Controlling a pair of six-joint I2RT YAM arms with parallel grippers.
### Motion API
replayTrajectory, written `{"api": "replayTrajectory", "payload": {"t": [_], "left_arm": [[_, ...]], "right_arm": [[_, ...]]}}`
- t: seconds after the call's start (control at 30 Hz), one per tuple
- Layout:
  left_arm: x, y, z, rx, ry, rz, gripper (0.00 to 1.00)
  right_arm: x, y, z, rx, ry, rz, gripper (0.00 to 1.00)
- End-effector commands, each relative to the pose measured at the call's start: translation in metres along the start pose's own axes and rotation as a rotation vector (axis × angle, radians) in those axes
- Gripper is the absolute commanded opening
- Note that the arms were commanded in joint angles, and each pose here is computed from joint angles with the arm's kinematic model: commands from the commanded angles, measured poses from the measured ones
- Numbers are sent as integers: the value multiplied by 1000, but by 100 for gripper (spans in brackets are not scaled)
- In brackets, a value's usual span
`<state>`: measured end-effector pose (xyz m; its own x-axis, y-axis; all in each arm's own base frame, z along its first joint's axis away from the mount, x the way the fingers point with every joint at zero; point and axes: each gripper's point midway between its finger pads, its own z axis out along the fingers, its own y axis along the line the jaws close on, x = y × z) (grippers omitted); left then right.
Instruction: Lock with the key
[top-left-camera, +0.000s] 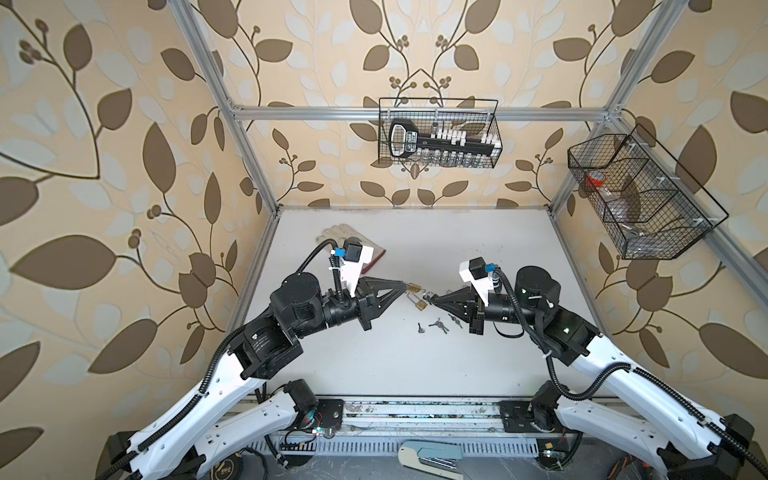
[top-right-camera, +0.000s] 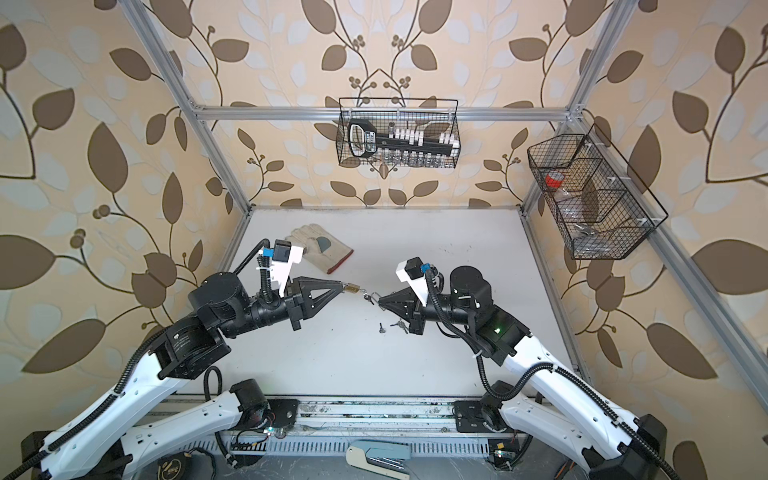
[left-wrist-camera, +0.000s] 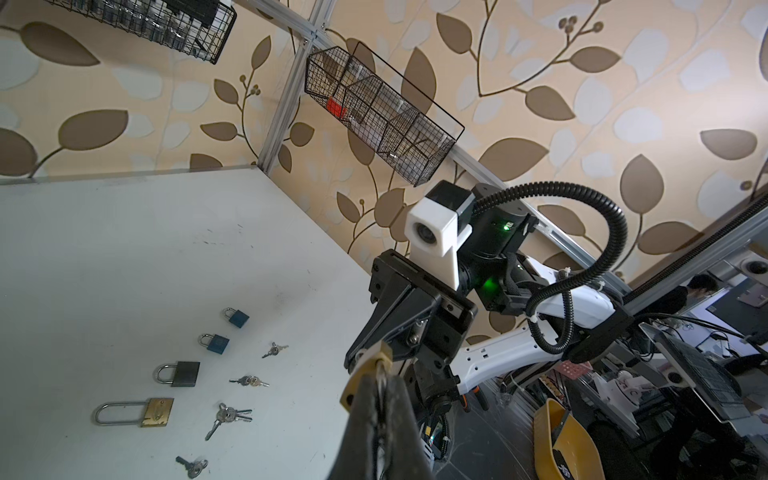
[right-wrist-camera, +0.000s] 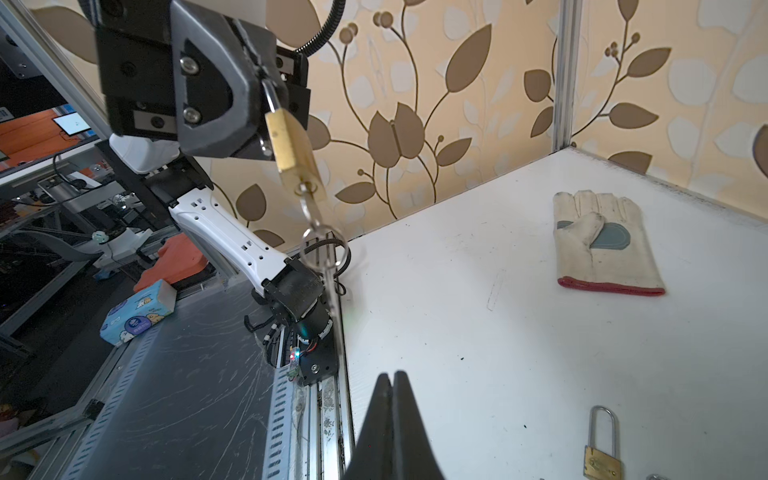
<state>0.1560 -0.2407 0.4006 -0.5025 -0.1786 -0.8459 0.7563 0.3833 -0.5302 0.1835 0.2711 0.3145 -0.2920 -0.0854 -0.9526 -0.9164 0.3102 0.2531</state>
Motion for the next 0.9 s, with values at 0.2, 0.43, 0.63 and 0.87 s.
{"api": "replayTrajectory", "payload": {"t": [0.2,0.43,0.63,0.87], "left_arm": [[-30,32,-13,-238,-119,-64,0],[-31,48,-12,-327,-134,-166,0],[-31,42,-3,-285,-115,-267,0],[-26,6,2,-91,-43,-175,0]], "right_arm": [[-28,-7,-1,99,-123,-73,30],[-43,-2,15,48,-160,-116,44],[-59,0,27,14,-171,-185,50],[-77,15,26,-51,-180,-260,57]]}}
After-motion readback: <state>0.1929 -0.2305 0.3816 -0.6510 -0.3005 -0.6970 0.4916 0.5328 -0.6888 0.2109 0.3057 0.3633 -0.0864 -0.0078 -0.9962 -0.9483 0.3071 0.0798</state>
